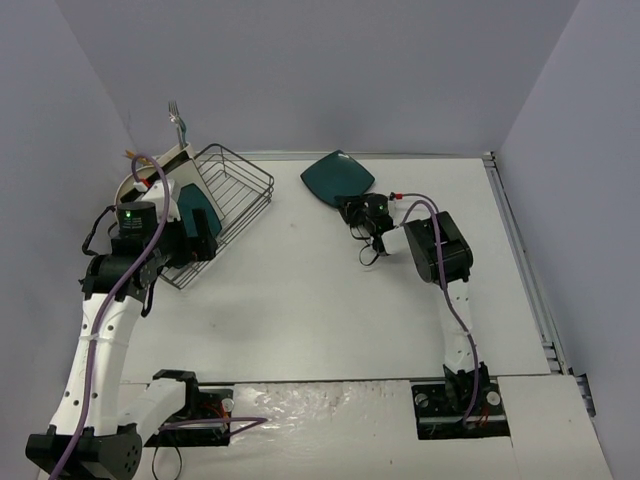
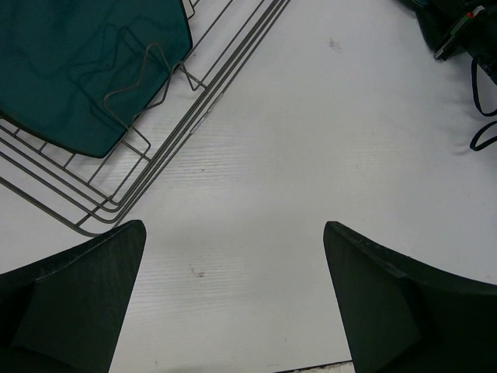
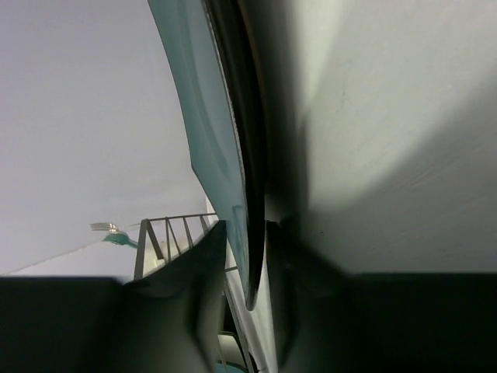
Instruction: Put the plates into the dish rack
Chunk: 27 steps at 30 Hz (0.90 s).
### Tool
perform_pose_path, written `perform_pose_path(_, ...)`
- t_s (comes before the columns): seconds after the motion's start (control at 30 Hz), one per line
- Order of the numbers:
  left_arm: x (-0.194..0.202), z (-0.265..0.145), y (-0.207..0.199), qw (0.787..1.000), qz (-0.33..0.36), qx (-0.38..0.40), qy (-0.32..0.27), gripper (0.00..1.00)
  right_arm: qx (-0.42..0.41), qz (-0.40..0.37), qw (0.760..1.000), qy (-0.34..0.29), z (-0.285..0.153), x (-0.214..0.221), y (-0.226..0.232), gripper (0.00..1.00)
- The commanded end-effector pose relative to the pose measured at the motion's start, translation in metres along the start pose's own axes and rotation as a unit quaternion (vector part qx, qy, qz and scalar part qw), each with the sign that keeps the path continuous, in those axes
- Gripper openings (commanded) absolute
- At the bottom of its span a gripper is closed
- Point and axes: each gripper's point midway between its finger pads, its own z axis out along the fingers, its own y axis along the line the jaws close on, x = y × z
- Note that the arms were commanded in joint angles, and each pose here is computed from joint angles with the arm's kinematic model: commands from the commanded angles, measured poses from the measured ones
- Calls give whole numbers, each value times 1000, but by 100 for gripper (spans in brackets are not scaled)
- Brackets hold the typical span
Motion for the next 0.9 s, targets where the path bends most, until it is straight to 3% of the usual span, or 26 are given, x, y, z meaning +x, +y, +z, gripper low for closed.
perform_pose_path(0.0, -21, -4, -10, 999, -2, 20, -38, 97, -27, 22, 999, -19, 1, -4, 8, 8)
perform_pose_path(0.07, -21, -4, -12, 999, -5, 25, -39, 97, -35, 27, 999, -20, -1, -6, 11, 0)
perform_pose_path(0.37, -27, 2, -40, 992, -69, 93, -44, 97, -100, 21, 995, 14, -48, 0, 62, 0)
perform_pose_path(0.6, -41, 9, -76, 979, -115, 160, -54, 97, -140, -5, 988, 63, -123, 11, 91, 0)
perform_pose_path(0.87, -46, 33, -121, 966, -142, 212, -47, 97, -148, -66, 978, 131, -192, 24, 95, 0)
